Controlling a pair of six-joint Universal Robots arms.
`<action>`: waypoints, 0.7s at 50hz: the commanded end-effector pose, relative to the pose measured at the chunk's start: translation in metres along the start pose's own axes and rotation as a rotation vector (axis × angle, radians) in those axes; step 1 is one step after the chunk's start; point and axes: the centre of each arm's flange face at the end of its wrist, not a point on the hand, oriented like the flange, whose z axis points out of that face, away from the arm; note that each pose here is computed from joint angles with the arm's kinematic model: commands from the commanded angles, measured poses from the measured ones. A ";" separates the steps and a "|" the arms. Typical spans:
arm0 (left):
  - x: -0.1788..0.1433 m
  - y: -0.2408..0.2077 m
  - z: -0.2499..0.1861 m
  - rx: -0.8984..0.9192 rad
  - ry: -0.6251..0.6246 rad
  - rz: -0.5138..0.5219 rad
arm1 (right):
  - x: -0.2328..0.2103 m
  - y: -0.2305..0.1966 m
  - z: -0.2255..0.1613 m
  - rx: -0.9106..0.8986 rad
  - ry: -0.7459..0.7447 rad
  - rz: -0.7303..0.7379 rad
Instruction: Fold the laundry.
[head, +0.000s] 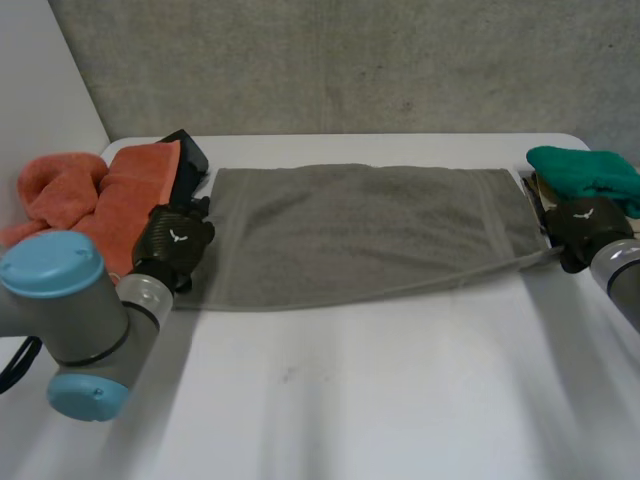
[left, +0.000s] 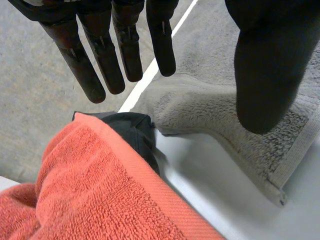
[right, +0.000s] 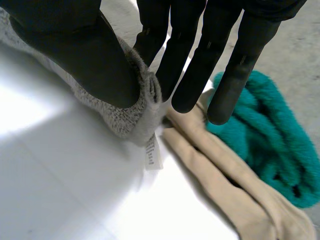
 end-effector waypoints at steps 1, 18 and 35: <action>-0.013 0.006 -0.003 -0.085 0.052 -0.145 | 0.025 -0.011 -0.002 0.023 0.049 0.069; -0.009 0.026 -0.004 -0.152 0.188 -0.250 | 0.018 -0.005 0.002 0.007 -0.003 0.100; 0.000 0.029 0.027 -0.120 0.176 -0.240 | 0.014 -0.002 0.000 -0.001 -0.015 0.084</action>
